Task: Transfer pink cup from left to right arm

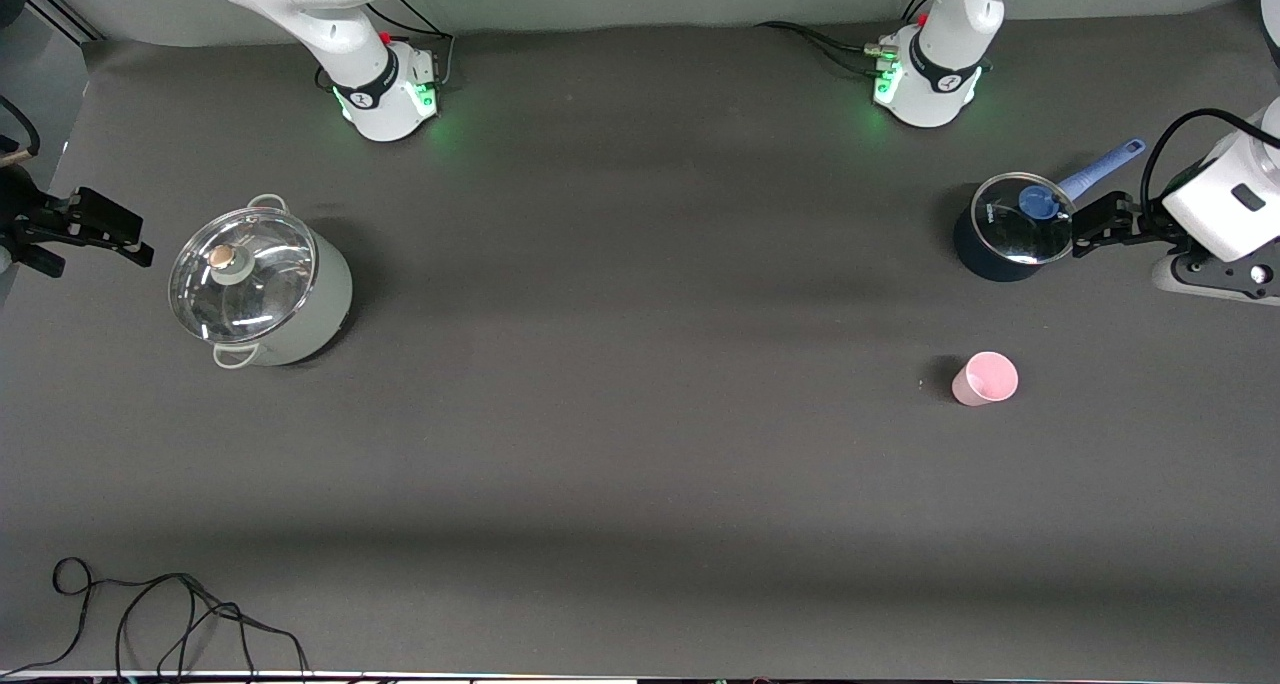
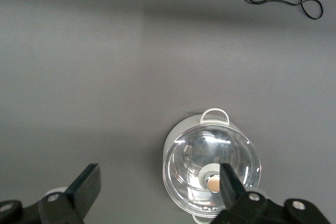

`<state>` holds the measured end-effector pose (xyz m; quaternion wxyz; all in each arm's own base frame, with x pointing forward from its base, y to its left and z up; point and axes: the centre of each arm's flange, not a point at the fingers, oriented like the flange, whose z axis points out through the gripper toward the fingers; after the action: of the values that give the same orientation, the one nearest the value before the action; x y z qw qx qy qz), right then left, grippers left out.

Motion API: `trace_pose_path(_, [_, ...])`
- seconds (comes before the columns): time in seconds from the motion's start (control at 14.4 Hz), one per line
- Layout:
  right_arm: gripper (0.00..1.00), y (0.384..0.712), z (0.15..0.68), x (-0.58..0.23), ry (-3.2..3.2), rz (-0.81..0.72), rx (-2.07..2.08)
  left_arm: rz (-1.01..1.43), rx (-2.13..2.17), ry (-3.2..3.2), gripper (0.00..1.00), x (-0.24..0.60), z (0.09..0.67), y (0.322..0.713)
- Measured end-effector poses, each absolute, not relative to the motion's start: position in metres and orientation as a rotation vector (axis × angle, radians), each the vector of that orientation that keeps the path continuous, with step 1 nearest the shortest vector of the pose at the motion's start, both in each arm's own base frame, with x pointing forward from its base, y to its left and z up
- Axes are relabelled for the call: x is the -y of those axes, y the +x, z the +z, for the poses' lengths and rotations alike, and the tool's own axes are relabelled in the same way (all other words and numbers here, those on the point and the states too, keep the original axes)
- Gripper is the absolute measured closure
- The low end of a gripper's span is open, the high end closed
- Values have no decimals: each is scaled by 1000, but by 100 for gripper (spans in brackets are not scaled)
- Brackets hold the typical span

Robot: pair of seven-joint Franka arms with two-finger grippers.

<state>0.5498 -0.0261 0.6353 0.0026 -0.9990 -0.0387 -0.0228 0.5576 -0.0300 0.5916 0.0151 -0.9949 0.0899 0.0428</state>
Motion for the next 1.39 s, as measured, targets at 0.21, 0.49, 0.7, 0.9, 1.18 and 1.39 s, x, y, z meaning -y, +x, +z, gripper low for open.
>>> trace_pose_path(0.21, [0,550,634,26,-3132,-69,120,135,-308,-3094,0,29,591,558])
trace_pose_path(0.49, [0,550,634,26,-3132,-69,120,137,-468,-3084,0,22,591,558])
trace_pose_path(0.7, [0,550,634,26,-3132,-68,120,125,-673,-3093,1,4,592,558])
trace_pose_path(0.9, [0,551,632,26,-3131,-63,120,66,-919,-3119,0,-35,593,558])
trace_pose_path(1.18, [0,553,629,26,-3131,-54,120,-53,-1275,-3093,0,-93,583,558])
trace_pose_path(1.39, [0,554,627,26,-3131,-47,120,-232,-1534,-3112,0,-139,550,567])
